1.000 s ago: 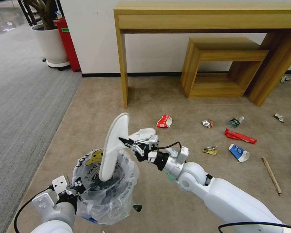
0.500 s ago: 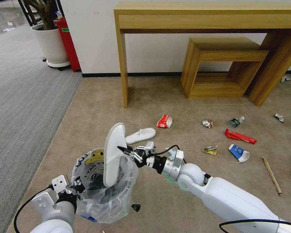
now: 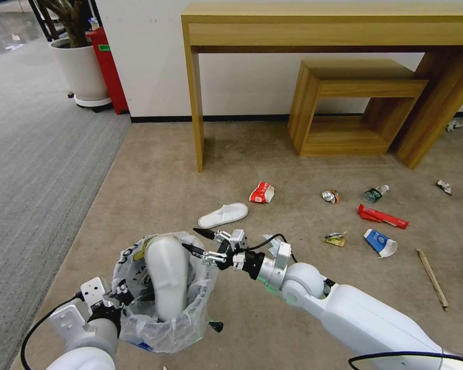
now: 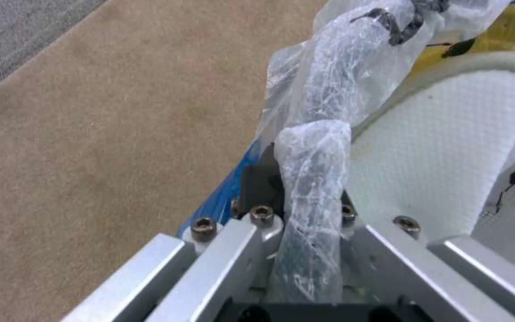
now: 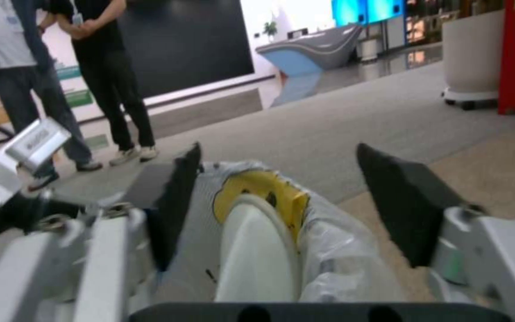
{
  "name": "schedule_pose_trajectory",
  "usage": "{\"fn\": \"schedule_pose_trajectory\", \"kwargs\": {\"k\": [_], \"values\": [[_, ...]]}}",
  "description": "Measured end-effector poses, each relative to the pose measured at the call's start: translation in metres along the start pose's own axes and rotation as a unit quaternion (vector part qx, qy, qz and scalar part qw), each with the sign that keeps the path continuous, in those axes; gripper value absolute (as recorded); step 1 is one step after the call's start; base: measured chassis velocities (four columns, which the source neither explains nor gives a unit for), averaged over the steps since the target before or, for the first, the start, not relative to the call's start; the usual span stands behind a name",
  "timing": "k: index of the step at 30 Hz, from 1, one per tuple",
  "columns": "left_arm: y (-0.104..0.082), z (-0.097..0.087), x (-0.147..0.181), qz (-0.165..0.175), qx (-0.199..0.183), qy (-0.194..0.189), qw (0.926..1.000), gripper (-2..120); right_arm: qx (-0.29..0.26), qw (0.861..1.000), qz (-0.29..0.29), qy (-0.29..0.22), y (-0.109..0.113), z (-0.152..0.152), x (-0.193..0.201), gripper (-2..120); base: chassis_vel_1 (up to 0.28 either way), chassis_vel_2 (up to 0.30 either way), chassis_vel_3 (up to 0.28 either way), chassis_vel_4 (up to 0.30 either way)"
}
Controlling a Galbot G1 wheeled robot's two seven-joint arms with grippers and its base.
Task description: Pick up the trash bin and place the garbage on the floor into it.
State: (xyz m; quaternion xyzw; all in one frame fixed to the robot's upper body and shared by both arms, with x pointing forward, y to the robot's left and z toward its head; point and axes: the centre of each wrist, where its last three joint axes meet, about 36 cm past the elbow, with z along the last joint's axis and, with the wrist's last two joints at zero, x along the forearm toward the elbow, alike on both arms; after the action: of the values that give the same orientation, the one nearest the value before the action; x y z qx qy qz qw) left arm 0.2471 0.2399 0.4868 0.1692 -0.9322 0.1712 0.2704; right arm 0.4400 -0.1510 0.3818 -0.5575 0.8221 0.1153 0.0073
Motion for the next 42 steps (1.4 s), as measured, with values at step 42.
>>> {"fn": "schedule_pose_trajectory", "kwargs": {"k": [42], "values": [[0.016,0.002,-0.026,-0.023,-0.038,-0.009,0.999,1,0.071,0.9,0.424,-0.067,0.001,-0.086,0.15,100,0.0,0.0,0.0,0.0]]}}
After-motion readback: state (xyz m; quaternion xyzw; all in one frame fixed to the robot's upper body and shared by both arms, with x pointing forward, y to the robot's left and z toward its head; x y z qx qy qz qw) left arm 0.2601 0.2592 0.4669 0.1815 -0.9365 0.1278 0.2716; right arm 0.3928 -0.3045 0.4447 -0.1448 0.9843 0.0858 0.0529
